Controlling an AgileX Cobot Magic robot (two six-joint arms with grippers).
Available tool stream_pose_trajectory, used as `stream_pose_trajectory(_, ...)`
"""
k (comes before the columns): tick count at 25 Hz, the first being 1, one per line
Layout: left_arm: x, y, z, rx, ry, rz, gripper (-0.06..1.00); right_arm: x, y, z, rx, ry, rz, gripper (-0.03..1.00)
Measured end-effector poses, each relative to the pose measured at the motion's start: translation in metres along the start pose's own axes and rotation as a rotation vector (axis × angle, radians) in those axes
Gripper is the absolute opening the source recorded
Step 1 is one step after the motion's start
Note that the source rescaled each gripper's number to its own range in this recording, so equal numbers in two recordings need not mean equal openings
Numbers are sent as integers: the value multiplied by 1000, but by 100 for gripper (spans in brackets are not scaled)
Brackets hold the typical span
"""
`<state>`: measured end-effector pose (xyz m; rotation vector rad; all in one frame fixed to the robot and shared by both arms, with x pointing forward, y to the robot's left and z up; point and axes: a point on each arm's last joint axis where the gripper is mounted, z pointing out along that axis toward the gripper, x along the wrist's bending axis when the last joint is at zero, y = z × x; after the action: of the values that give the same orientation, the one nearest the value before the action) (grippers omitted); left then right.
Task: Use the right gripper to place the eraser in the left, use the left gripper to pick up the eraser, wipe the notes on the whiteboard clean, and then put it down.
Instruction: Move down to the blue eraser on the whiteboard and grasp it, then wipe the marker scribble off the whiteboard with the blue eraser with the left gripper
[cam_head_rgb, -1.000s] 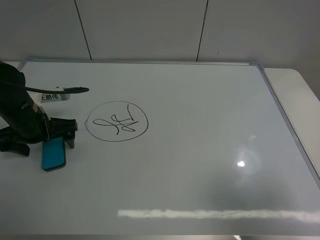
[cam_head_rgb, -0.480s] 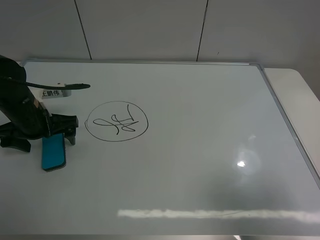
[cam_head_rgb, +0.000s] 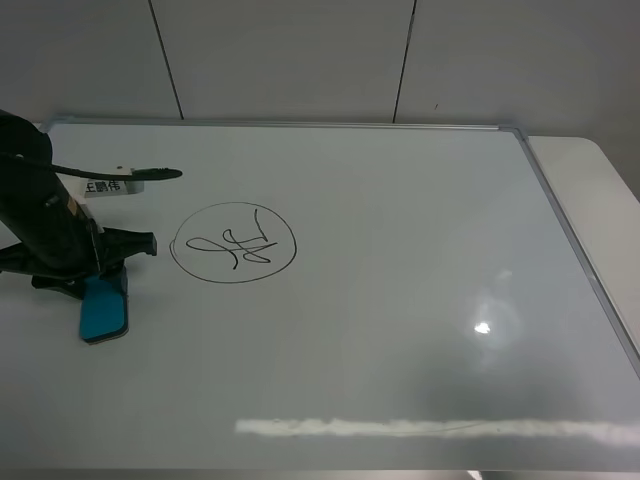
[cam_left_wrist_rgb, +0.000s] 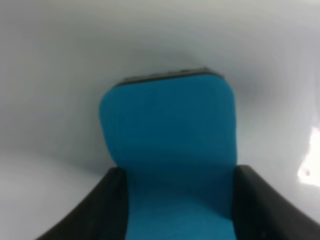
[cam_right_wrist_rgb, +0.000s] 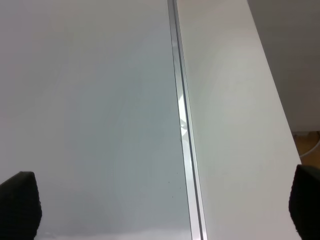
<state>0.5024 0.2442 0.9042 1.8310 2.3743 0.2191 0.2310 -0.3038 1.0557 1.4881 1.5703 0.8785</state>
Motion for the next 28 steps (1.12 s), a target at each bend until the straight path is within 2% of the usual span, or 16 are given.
stream_pose_trajectory(5, 0, -1, 0, 12, 4, 36, 1, 0, 0, 0, 0, 0, 0, 100)
stream_pose_trajectory(9, 1, -1, -10, 38, 16, 114, 1, 0, 0, 0, 0, 0, 0, 100)
stream_pose_trajectory(15, -11, 25, -45, -27, -18, 246, 1, 0, 0, 0, 0, 0, 0, 100)
stream_pose_trajectory(19, -39, 35, -55, -78, -54, 358, 1, 0, 0, 0, 0, 0, 0, 100)
stream_pose_trajectory(28, -135, 10, -25, -42, -103, 651, 1, 0, 0, 0, 0, 0, 0, 100)
